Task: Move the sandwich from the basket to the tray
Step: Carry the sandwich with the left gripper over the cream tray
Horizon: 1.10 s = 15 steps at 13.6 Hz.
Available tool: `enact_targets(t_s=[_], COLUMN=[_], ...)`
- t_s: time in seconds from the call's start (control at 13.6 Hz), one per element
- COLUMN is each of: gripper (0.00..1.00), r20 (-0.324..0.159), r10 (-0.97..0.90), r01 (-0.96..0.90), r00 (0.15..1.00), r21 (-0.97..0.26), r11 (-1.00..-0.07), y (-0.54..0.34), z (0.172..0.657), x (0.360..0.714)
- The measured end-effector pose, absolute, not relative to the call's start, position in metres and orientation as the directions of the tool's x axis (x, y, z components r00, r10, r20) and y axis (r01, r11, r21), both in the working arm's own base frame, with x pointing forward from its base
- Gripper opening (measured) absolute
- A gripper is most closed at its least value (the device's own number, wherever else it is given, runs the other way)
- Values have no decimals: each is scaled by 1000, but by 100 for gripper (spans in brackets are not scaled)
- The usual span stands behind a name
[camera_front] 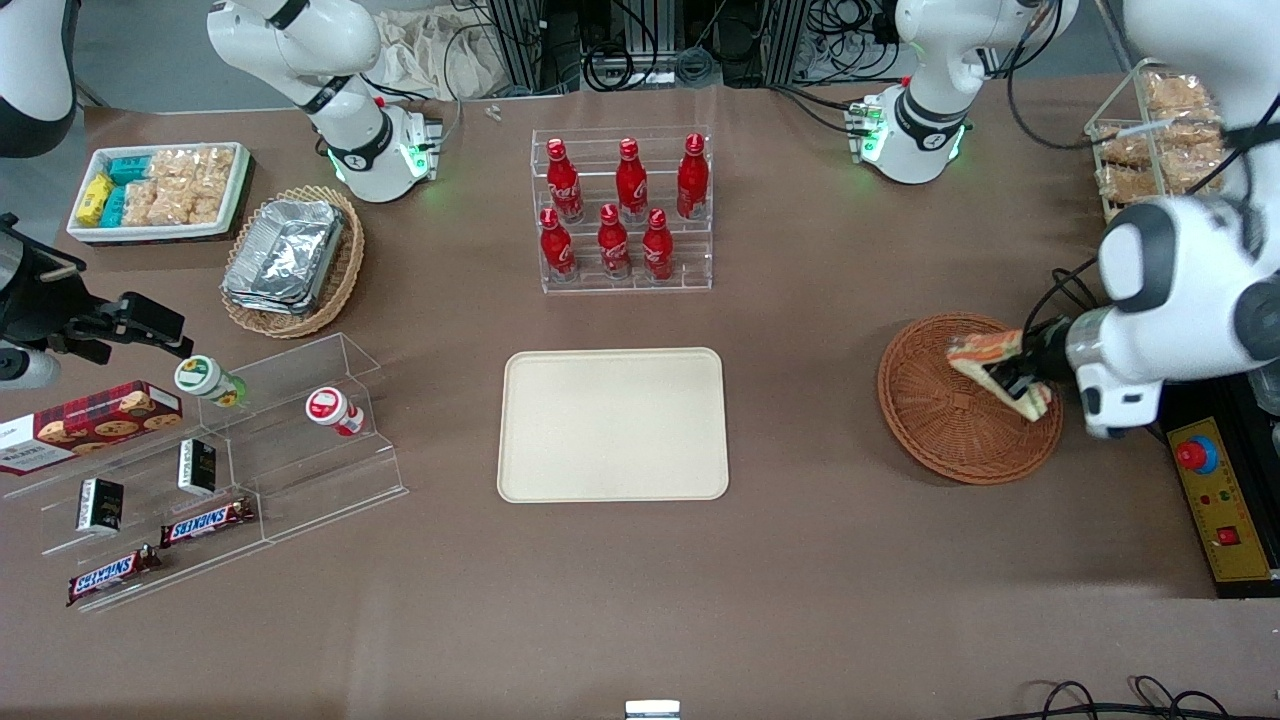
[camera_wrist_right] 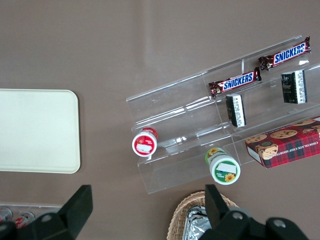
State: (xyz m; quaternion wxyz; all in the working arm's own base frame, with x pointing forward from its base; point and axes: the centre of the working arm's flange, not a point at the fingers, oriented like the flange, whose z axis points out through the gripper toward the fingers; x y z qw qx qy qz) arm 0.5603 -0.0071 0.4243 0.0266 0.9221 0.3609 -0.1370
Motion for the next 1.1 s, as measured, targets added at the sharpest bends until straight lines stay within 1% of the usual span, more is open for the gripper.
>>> enact_targets(t_s=[0.07,0.22,0.29,0.44,0.59,0.74,0.96,1.1], gripper=[19,19,19,19,19,19,19,19], r20=[-270,-271,-264,-268,-264,-246,-208,-192], r10=[616,482,400,253,123,42,-3,-11], r01=[633,503,421,273,145,62,13,-6], r00=[740,833,878,930,957,968,978,981], r21=[-29,8,27,43,68,73,75,25], r11=[-773,-864,-906,-961,-987,-995,-997,-1000], y=[-12,-41,-68,-140,-216,-285,-375,-423], z=[454,489,496,490,470,439,380,328], x=[552,542,541,537,532,528,530,528])
